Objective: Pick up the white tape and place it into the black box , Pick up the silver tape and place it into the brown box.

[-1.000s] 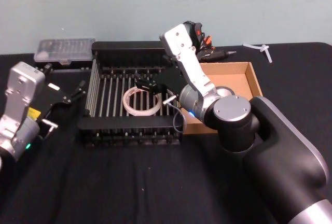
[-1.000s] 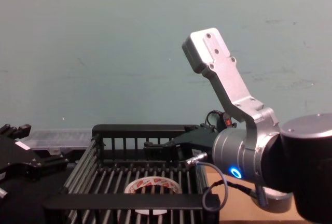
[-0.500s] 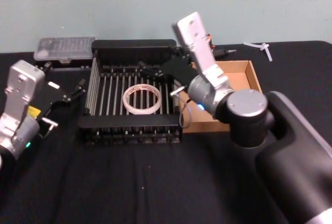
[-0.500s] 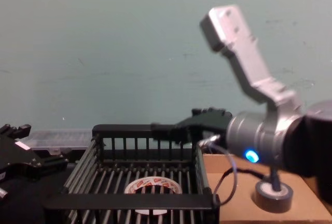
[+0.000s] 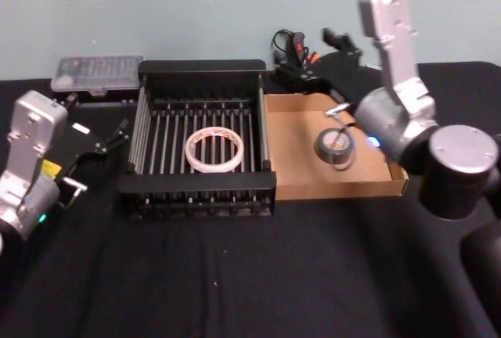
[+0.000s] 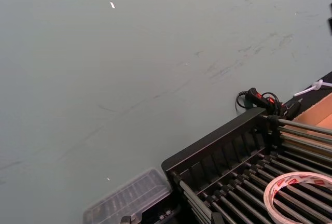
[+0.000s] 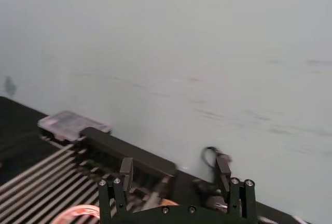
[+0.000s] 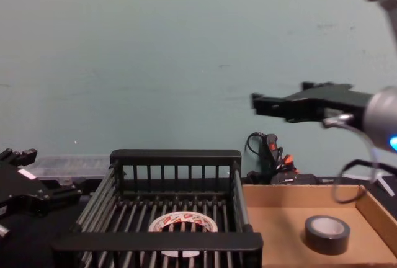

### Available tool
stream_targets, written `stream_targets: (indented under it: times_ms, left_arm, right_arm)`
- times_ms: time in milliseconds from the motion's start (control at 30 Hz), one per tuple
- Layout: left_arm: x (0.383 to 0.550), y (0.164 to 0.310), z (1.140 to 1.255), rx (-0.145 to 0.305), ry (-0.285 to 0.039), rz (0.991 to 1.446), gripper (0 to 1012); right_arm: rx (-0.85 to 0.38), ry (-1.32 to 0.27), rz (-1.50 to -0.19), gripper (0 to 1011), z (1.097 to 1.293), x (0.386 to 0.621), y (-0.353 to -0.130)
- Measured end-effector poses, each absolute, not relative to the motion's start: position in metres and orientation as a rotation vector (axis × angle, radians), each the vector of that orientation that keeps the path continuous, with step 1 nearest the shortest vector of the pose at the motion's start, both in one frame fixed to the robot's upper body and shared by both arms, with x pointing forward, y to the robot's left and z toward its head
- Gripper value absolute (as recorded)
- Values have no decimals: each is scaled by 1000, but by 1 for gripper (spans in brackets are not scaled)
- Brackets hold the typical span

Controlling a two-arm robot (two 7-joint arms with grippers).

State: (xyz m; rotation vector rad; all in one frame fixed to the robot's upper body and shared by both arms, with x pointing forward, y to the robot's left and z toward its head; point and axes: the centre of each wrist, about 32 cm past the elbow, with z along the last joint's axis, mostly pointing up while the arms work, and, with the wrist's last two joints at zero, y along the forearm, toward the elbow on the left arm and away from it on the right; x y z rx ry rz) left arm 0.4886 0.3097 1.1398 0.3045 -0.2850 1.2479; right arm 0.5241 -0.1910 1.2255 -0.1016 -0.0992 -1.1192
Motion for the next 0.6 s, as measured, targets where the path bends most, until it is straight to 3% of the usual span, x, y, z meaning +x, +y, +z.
stream_targets:
  times_ms: [267,600]
  left_arm:
    - [489,310,1140,304,-285,1248,1001]
    - [489,310,1140,304,-285,1248,1001]
  right_arm:
    - [-111,-117,-1216,1002,1219,516,-221]
    - [-193,-124,-1300,1003,1194,504,-250]
